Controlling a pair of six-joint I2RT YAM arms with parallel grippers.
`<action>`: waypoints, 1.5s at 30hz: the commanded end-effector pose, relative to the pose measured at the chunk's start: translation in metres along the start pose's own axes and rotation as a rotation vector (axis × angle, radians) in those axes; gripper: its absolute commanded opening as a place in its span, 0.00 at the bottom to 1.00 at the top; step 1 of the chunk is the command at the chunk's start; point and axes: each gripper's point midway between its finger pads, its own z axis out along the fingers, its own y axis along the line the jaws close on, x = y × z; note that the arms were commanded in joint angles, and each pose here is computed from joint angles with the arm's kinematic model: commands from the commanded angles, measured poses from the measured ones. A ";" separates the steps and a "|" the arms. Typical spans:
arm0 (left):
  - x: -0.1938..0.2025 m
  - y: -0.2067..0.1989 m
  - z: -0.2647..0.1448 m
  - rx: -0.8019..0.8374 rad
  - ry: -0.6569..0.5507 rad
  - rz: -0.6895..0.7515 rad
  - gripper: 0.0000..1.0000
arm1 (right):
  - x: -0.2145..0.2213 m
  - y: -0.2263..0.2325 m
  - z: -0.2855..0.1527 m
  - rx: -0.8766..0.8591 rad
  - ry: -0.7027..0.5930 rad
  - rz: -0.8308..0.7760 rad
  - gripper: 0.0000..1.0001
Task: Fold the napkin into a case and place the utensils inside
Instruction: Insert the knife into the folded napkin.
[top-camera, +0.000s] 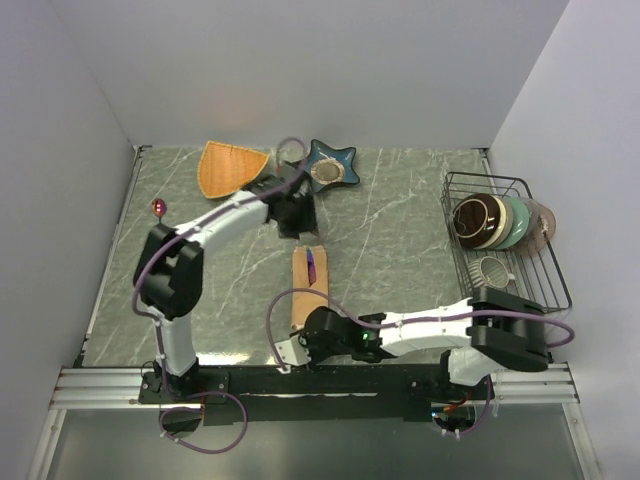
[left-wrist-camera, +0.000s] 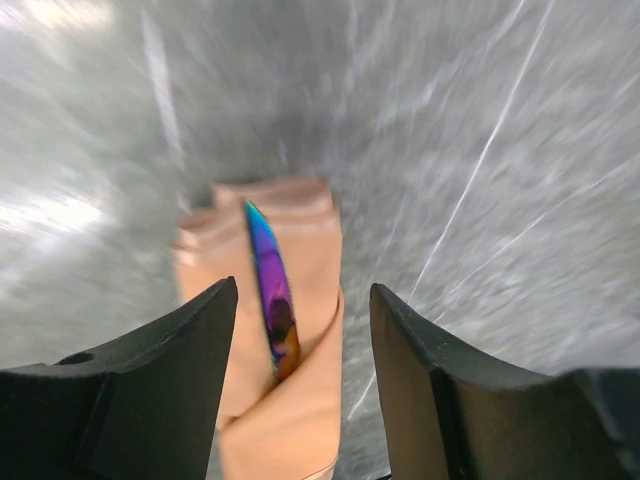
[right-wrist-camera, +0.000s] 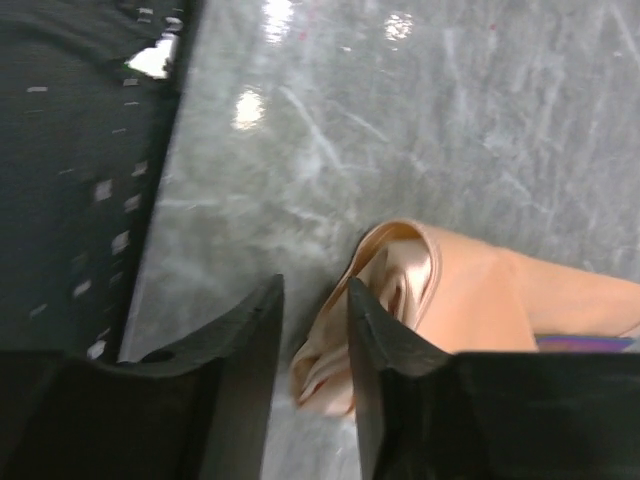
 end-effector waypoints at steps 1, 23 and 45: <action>-0.074 0.010 -0.062 0.169 -0.186 -0.038 0.56 | -0.042 0.000 -0.037 -0.099 -0.107 0.104 0.42; 0.018 0.014 -0.054 0.566 0.117 -0.093 0.01 | 0.012 -0.168 -0.055 0.062 -0.125 1.306 0.30; 0.056 0.042 0.020 0.354 0.282 -0.134 0.01 | 0.073 -0.194 0.004 0.255 0.063 1.544 0.07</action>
